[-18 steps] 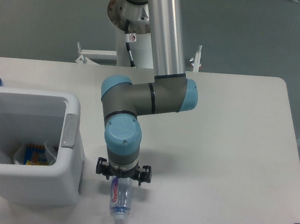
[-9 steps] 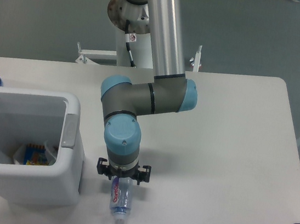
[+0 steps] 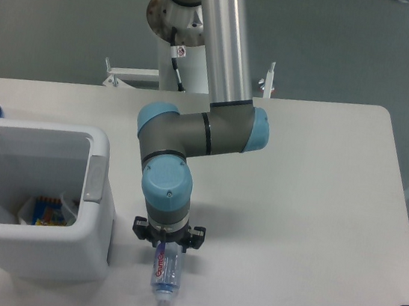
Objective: Place the trash in the trash can
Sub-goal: 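Lift the crushed bottle off the table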
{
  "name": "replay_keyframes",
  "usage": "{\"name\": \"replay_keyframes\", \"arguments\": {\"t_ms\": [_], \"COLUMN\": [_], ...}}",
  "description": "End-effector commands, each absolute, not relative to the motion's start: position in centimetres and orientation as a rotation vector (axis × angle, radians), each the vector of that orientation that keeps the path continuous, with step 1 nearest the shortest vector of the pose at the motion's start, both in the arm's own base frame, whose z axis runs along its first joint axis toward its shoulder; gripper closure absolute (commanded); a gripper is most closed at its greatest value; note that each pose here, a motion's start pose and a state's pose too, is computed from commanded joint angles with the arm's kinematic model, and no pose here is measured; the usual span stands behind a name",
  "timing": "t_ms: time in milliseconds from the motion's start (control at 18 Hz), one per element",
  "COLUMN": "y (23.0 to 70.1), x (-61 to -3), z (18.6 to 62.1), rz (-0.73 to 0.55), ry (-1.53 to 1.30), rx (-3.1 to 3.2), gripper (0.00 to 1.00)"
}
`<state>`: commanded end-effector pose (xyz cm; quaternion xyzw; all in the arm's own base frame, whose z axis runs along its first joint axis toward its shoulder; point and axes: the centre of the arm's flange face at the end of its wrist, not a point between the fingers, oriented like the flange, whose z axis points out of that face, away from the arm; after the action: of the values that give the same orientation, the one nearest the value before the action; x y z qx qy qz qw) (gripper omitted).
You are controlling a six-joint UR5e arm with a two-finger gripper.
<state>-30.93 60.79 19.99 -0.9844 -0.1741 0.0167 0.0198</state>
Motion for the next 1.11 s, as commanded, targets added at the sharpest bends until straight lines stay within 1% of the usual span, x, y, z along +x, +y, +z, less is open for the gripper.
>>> {"name": "replay_keyframes", "arguments": {"t_ms": [778, 889, 1111], "y": [60.8, 60.6, 61.2], "x": [-31.0, -31.2, -31.7], "z": [20.6, 20.6, 22.6], "rz": [0.064, 0.108, 0.132], "ry": [-0.531, -0.53, -0.523], "rx": [-3.044, -3.055, -3.012], "gripper": [0.37, 0.37, 0.37]}}
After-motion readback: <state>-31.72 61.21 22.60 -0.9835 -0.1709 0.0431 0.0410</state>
